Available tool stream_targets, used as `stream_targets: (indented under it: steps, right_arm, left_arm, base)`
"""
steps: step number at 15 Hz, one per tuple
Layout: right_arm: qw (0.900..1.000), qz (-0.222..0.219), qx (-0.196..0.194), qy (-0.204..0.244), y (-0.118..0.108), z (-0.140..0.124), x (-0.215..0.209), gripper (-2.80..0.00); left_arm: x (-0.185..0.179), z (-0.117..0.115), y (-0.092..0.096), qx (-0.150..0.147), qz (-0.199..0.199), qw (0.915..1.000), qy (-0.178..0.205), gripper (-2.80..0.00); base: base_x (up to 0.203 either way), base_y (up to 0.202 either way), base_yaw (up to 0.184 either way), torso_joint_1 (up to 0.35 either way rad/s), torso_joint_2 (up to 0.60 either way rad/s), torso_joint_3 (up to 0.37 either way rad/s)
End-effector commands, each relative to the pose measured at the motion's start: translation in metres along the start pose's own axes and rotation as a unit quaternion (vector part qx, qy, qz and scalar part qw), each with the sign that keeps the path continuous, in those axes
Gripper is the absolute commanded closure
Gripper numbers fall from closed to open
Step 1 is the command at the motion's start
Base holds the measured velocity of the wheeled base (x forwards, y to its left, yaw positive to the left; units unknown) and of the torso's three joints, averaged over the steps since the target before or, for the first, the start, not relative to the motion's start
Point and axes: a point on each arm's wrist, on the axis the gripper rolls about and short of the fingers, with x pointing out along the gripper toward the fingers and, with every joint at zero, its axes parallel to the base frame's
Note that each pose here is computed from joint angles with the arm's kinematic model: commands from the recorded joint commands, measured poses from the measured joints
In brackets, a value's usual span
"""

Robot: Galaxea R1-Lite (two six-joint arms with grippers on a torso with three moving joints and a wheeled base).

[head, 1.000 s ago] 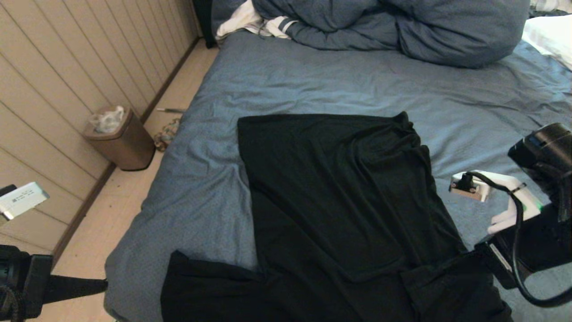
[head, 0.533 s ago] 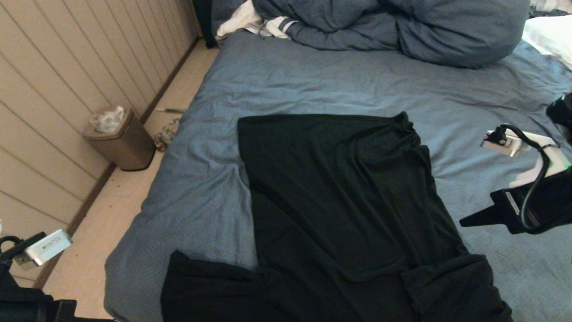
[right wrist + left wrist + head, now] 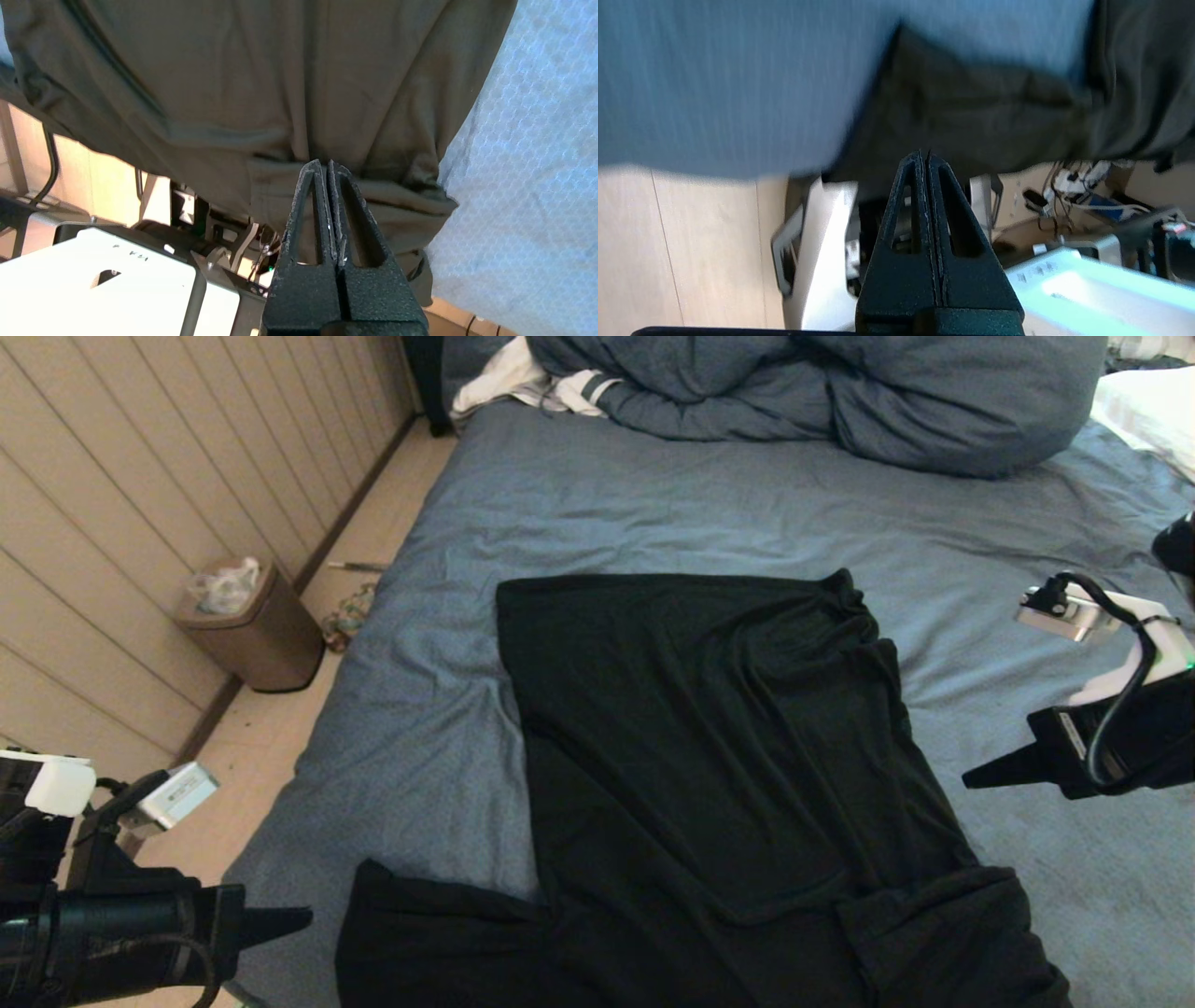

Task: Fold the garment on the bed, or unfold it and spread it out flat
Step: Fold the black T-shirt

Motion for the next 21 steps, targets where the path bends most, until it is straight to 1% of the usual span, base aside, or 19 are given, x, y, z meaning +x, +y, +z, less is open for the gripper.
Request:
stream_targets:
  steps: [1, 4, 6, 8, 10, 13, 14, 15, 21]
  right_arm:
    - [1.0, 0.001, 0.001, 0.004, -0.001, 0.002, 0.003, 0.0]
    - [1.0, 0.003, 0.003, 0.009, -0.003, 0.004, 0.008, 0.0]
    - [1.0, 0.004, 0.003, 0.009, -0.003, 0.005, 0.009, 0.0]
    - [1.0, 0.003, 0.005, 0.009, -0.003, 0.005, 0.009, 0.0]
    - [1.0, -0.001, 0.01, 0.009, -0.007, 0.004, 0.008, 0.0]
    - [1.0, -0.006, 0.019, 0.008, -0.011, 0.002, 0.007, 0.0]
    - [1.0, -0.01, 0.023, 0.006, -0.014, 0.002, 0.006, 0.0]
    - [1.0, -0.01, 0.024, 0.007, -0.014, 0.002, 0.006, 0.0]
    - [1.0, -0.005, 0.029, 0.005, -0.016, 0.0, 0.005, 0.0]
  left_arm:
    - [0.014, 0.004, 0.004, -0.005, 0.002, 0.9999, 0.014, -2.8]
    - [0.025, 0.007, 0.006, -0.007, 0.002, 0.9995, 0.03, -2.8]
    - [0.036, 0.012, 0.008, -0.005, -0.003, 0.9996, 0.029, -2.8]
    - [0.049, 0.015, 0.008, 0.003, -0.011, 0.9995, 0.031, -2.8]
    - [0.065, 0.016, 0.005, 0.013, -0.019, 0.9989, 0.042, -2.8]
    - [0.07, 0.017, 0.001, 0.019, -0.025, 0.9985, 0.046, -2.8]
    - [0.07, 0.017, 0.001, 0.021, -0.026, 0.9984, 0.046, -1.71]
    - [0.071, 0.017, -0.001, 0.023, -0.028, 0.9982, 0.047, 0.0]
    - [0.065, 0.014, -0.011, 0.028, -0.038, 0.9979, 0.044, 0.0]
  base:
    - [0.0, 0.0, 0.0, 0.0, 0.0, 0.0]
    - [0.0, 0.0, 0.0, 0.0, 0.0, 0.0]
    - [0.0, 0.0, 0.0, 0.0, 0.0, 0.0]
    - [0.0, 0.0, 0.0, 0.0, 0.0, 0.0]
    - [0.0, 0.0, 0.0, 0.0, 0.0, 0.0]
    - [0.0, 0.0, 0.0, 0.0, 0.0, 0.0]
    - [0.0, 0.0, 0.0, 0.0, 0.0, 0.0]
    - [0.0, 0.0, 0.0, 0.0, 0.0, 0.0]
    - [0.0, 0.0, 0.0, 0.0, 0.0, 0.0]
